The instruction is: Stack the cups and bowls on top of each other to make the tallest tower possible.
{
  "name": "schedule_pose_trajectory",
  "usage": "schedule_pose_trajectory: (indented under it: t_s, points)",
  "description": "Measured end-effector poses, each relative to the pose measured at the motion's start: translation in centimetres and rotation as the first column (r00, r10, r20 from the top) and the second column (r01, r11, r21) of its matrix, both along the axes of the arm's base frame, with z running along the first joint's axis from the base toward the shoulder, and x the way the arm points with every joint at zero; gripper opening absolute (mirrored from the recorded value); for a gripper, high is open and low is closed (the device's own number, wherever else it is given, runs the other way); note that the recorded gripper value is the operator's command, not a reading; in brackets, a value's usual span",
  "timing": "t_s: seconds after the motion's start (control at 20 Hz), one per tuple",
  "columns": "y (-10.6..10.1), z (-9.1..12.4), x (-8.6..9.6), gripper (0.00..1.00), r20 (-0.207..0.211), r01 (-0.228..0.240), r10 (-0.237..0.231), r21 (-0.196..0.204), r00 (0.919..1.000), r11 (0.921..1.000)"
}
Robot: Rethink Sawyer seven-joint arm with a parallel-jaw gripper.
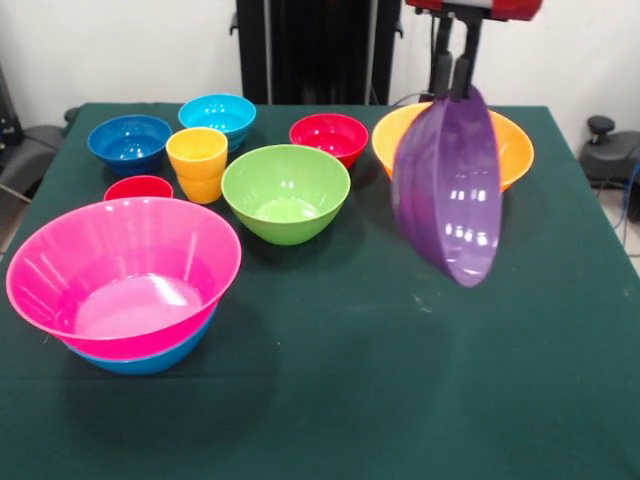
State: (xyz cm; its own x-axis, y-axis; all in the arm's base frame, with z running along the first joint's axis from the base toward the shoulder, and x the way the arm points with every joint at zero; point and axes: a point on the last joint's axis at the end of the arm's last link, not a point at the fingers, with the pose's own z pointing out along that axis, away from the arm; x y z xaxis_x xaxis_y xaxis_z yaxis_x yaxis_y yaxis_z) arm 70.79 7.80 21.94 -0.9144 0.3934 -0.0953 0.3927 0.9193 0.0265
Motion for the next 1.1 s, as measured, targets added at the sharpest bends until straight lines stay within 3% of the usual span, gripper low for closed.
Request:
schedule_pose_trajectory:
  t_s: [0.7,1.1]
  points:
    - [-5.0,3.8,0.7,0.00,0.038,0.031,-0.031,-0.005,0.9988,0.9995]
    - [-5.6,4.8,1.1,0.00,0.057,0.032,-0.032,0.003,0.9979,0.9995]
